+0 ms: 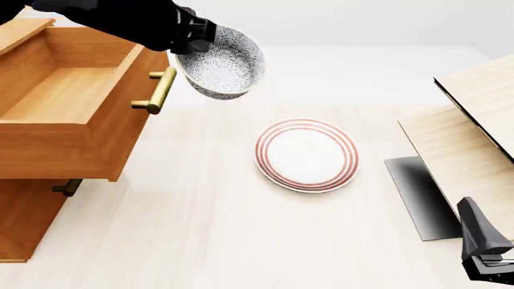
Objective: Open the top drawer of the cabinet and put the bowl in it.
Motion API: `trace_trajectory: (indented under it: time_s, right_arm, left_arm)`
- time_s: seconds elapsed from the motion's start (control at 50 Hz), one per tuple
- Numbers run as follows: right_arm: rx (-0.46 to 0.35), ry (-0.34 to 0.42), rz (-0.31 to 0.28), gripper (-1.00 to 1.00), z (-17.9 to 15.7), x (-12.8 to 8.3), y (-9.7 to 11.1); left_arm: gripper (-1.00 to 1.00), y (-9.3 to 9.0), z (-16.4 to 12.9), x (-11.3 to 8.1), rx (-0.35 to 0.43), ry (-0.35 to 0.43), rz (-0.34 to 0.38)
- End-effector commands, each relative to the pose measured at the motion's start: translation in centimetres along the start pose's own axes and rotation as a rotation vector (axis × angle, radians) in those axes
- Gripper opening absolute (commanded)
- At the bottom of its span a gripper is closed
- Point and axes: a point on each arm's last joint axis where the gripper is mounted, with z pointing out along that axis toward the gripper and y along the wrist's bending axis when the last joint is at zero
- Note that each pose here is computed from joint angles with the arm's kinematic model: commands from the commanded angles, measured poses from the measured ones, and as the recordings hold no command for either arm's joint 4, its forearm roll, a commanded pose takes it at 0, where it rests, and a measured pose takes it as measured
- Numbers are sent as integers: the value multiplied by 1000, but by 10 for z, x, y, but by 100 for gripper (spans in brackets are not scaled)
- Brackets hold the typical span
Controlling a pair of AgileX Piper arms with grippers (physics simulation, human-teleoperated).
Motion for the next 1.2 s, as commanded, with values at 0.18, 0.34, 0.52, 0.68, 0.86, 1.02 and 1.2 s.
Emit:
trace_trajectory:
  time_s: [0.18, 0.34, 0.52, 0.68, 0.86, 1.02, 1.2]
  right_arm:
    - [0, 0, 0, 100, 0, 0, 0]
    - [0, 0, 0, 100, 0, 0, 0]
    - [0, 1, 0, 100, 0, 0, 0]
    - [0, 0, 0, 100, 0, 0, 0]
    - [0, 0, 0, 100, 0, 0, 0]
    - [0, 0, 0, 100, 0, 0, 0]
    - [-1, 1, 0, 100, 0, 0, 0]
  left_arm:
    - [-100, 34, -25, -39, -91, -48, -27]
    - [-100, 49, -28, -43, -129, -54, -55]
    - [-100, 65, -39, -45, -174, -71, -94]
    - [-100, 79, -59, -49, -220, -95, -117]
    - [-100, 91, -75, -50, -262, -112, -143]
    - [-100, 101, -92, -45, -303, -148, -204]
    - [-100, 108, -98, -37, -329, -152, -253]
